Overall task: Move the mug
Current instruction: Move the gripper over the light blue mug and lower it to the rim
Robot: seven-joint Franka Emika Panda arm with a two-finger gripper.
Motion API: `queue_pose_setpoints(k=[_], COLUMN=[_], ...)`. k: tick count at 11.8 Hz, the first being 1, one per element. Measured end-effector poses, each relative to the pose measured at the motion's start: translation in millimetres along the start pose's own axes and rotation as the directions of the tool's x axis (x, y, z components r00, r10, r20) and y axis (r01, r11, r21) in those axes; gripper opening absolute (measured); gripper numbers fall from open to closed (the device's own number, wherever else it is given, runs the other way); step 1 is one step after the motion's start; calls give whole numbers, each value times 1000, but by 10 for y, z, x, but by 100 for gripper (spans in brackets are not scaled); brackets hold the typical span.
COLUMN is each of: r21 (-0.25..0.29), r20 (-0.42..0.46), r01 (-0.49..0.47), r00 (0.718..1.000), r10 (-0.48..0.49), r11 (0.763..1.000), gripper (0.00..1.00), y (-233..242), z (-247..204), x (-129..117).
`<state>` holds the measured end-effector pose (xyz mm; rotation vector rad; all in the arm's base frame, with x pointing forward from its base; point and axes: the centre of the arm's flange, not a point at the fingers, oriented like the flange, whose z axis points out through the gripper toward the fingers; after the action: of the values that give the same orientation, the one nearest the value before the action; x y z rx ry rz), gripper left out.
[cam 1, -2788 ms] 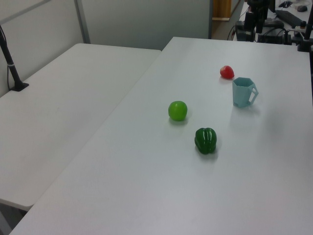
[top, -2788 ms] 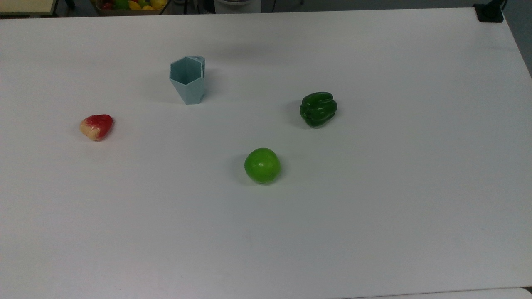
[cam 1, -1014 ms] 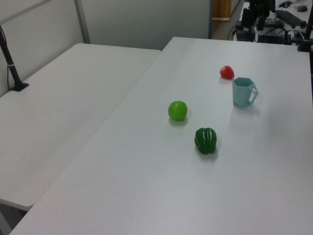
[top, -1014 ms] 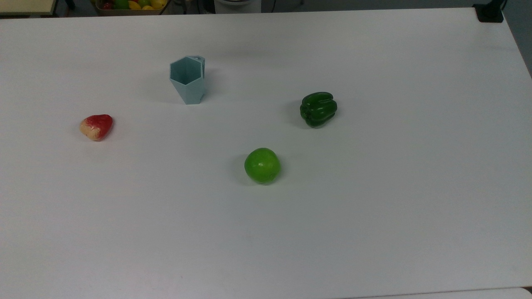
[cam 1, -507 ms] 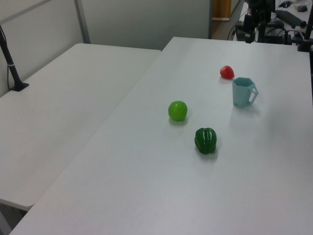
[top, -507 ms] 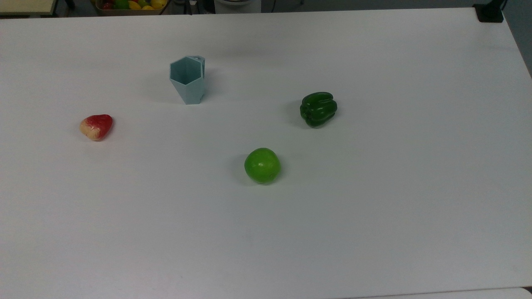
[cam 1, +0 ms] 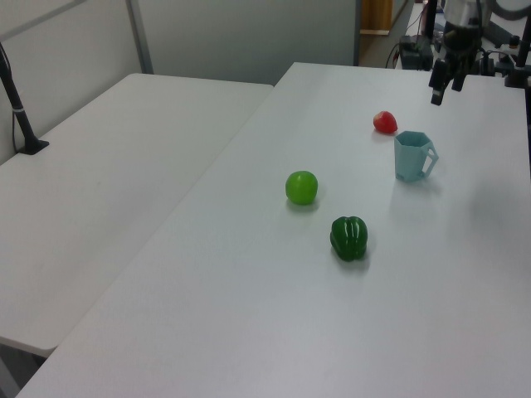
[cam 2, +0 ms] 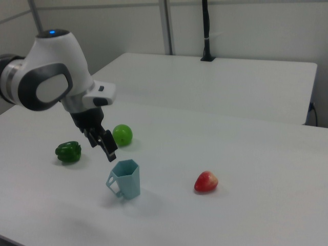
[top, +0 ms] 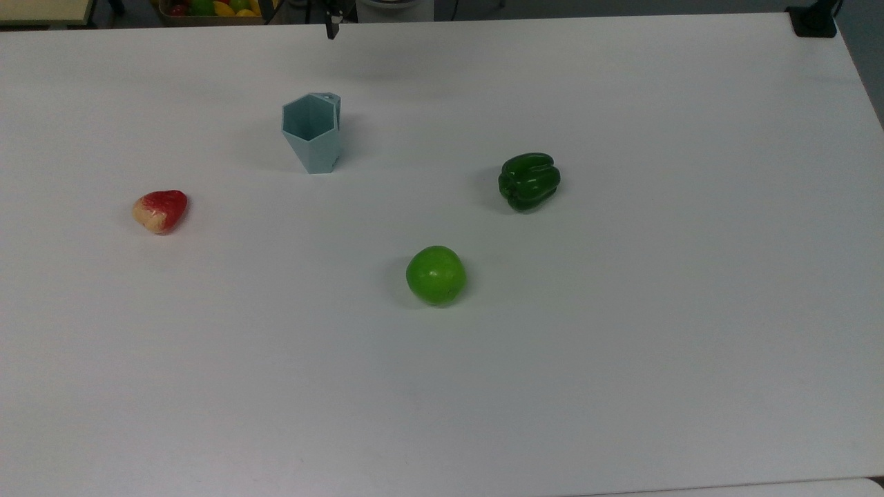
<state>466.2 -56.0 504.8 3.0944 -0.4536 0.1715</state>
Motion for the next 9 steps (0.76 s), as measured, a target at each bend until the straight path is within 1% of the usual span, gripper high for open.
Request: queue_pose_setpoints(k=[2, 4, 9], r21=[-19, -23, -12], r20=[3, 11, -29], r01=[7, 9, -77], r00=[1000, 1000, 997], r10=[-7, -9, 76], r11=[1000, 1000, 997], gripper=[100, 100, 100], y=[41, 50, -37], z=[240, 414, 675], x=[-74, -142, -212])
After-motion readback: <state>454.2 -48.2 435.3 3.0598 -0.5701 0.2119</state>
